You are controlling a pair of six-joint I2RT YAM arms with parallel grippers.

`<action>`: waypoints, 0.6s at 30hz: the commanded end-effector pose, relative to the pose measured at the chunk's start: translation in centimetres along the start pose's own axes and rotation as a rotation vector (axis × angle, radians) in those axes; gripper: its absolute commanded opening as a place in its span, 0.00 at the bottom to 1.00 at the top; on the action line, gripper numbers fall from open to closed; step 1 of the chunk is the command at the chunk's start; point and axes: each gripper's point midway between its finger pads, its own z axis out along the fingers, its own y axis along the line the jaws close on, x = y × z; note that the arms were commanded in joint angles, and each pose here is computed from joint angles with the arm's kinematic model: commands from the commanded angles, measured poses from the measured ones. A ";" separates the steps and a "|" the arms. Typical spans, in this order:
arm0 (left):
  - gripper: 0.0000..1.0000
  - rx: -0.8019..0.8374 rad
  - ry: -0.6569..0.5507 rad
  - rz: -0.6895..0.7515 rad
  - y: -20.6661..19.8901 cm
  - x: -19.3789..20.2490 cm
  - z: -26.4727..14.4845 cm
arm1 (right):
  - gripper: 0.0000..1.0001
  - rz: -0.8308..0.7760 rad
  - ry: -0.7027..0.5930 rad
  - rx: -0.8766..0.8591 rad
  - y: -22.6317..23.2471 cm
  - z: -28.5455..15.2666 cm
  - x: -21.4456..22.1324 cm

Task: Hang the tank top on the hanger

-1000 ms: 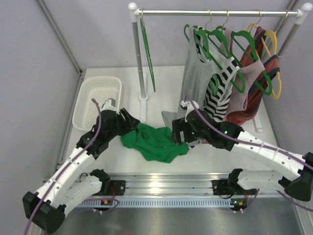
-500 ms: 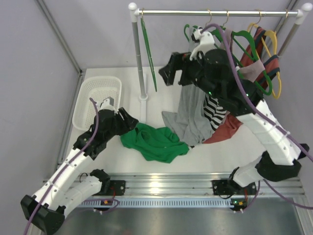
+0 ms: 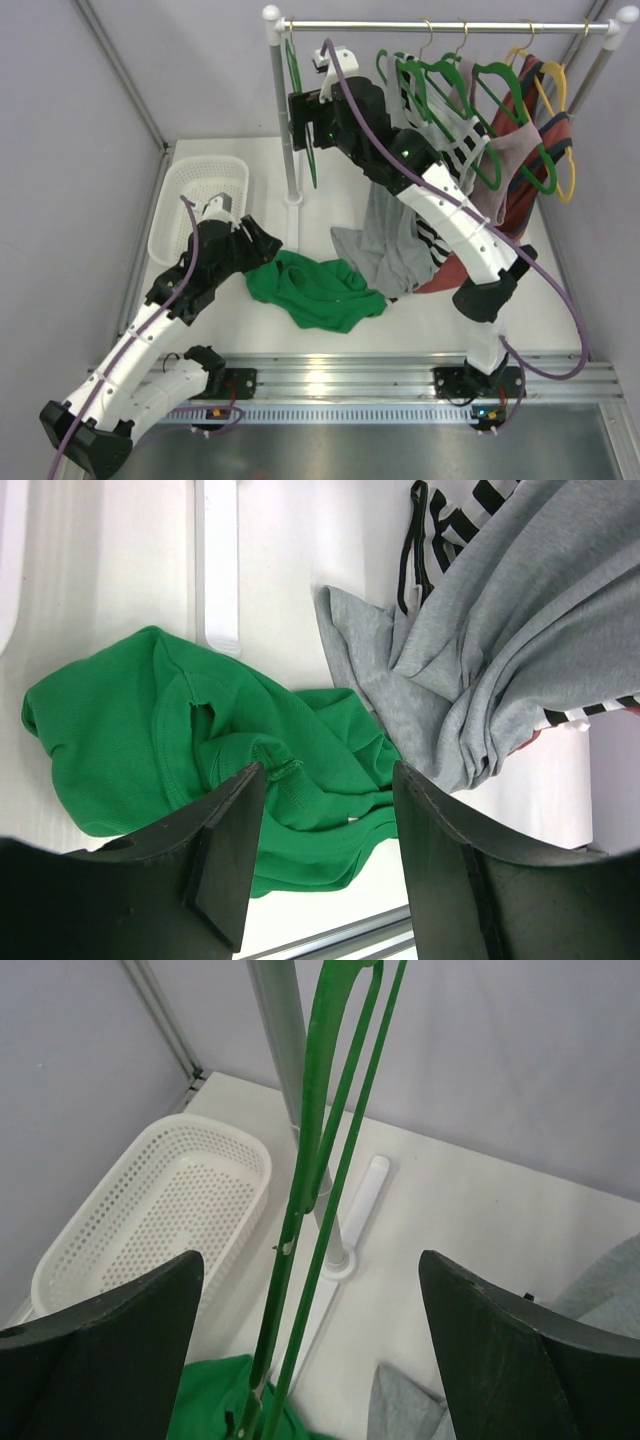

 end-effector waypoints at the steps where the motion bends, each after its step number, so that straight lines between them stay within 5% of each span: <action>1: 0.59 0.022 -0.020 0.023 -0.9 -1.1 -0.7 | 0.87 0.001 -0.101 0.027 -0.7 0.2 -2.8; 9: 0.59 0.018 -0.007 0.013 -0.6 -0.5 -0.6 | 0.61 -0.014 -0.090 0.041 -0.7 1.2 -1.9; 18: 0.58 0.020 -0.003 0.012 -0.7 -0.5 -0.5 | 0.56 -0.032 -0.065 0.034 -0.4 2.4 -0.8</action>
